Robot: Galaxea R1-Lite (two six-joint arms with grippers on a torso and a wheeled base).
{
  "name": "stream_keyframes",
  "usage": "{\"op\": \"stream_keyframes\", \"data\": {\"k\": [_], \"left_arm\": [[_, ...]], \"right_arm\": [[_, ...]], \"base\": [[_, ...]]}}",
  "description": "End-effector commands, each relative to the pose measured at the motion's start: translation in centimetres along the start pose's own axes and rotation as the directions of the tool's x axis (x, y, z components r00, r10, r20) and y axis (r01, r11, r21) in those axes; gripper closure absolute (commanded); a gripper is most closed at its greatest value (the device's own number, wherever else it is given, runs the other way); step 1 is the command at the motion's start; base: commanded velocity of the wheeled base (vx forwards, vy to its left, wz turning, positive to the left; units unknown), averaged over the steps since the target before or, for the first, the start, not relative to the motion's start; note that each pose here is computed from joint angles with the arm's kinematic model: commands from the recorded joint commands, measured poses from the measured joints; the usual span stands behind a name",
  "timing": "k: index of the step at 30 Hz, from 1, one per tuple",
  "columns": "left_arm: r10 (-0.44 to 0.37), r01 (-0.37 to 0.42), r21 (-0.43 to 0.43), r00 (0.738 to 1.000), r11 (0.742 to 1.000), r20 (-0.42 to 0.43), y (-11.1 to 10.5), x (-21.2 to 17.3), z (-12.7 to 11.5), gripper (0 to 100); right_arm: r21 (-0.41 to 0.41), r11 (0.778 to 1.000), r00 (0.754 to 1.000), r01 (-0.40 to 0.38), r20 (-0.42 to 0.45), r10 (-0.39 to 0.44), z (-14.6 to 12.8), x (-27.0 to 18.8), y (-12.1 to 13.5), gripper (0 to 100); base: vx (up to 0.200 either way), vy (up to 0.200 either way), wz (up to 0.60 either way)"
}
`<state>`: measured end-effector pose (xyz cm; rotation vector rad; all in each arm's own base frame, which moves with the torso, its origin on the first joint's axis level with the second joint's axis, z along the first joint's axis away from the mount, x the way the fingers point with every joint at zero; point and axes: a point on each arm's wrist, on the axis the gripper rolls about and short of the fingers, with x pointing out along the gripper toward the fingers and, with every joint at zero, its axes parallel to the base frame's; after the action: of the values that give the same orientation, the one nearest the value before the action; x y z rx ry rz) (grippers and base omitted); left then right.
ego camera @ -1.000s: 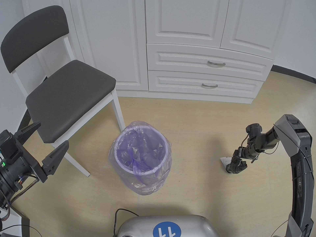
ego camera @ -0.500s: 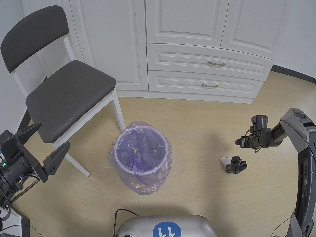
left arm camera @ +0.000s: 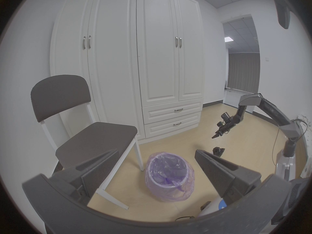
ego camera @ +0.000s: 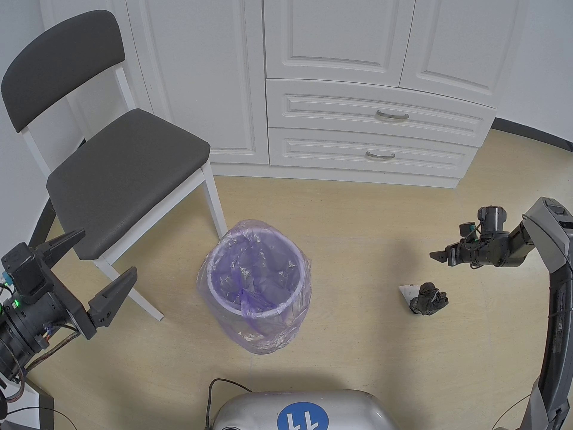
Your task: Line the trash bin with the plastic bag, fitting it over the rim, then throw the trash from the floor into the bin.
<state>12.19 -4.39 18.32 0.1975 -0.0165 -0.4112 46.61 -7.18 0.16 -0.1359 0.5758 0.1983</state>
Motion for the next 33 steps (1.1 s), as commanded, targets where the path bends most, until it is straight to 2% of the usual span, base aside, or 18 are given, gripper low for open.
{"op": "stream_keyframes", "data": {"k": [1, 2, 3, 6, 11, 16, 23, 30, 33], "left_arm": [[-0.03, 0.03, 0.041, 0.999, 0.999, -0.018, -0.5, -0.1, -0.6, 0], [-0.029, 0.03, 0.043, 0.999, 0.999, -0.017, -0.5, -0.1, -0.5, 0], [-0.029, 0.03, 0.046, 0.999, 0.999, -0.017, -0.5, -0.2, -0.6, 0], [-0.029, 0.03, 0.047, 0.999, 0.998, -0.015, -0.5, -0.2, -0.5, 0], [-0.037, 0.038, 0.047, 0.999, 0.998, -0.024, -0.6, -0.1, -0.7, 0], [-0.038, 0.039, 0.048, 0.999, 0.998, -0.023, -0.6, -0.2, -0.7, 0], [-0.055, 0.056, 0.049, 0.998, 0.997, -0.022, -0.8, -0.2, -0.8, 0], [-0.07, 0.071, 0.05, 0.997, 0.996, -0.032, -1.0, -0.2, -1.0, 0], [-0.072, 0.074, 0.049, 0.997, 0.996, -0.036, -1.1, -0.2, -1.1, 0]], "right_arm": [[0.126, 0.99, 0.98, -0.066, -0.18, 0.088, 0.2, -0.4, -1.4, 0], [0.14, 0.988, 0.977, -0.069, -0.192, 0.095, 0.3, -0.3, -1.3, 0], [0.212, 0.975, 0.961, -0.07, -0.248, 0.124, 0.5, 0.3, -1.3, 0], [0.298, 0.953, 0.939, -0.058, -0.307, 0.154, 0.8, 1.5, -1.3, 0], [0.374, 0.927, 0.911, -0.028, -0.372, 0.178, -0.2, 3.5, -1.0, 0], [0.375, 0.927, 0.893, 0.004, -0.419, 0.166, -1.5, 4.4, -0.8, 0], [0.337, 0.939, 0.865, 0.065, -0.489, 0.115, -3.4, 5.7, 0.1, 0], [0.295, 0.953, 0.848, 0.072, -0.522, 0.098, -4.1, 6.7, 1.7, 0], [0.248, 0.963, 0.831, 0.107, -0.553, 0.051, -5.1, 7.3, 2.2, 0]], "base": [[0.0, 0.0, 0.0], [0.0, 0.0, 0.0], [0.0, 0.0, 0.0], [0.0, 0.0, 0.0], [0.0, 0.0, 0.0], [0.0, 0.0, 0.0], [0.0, 0.0, 0.0], [0.0, 0.0, 0.0], [0.0, 0.0, 0.0]]}}
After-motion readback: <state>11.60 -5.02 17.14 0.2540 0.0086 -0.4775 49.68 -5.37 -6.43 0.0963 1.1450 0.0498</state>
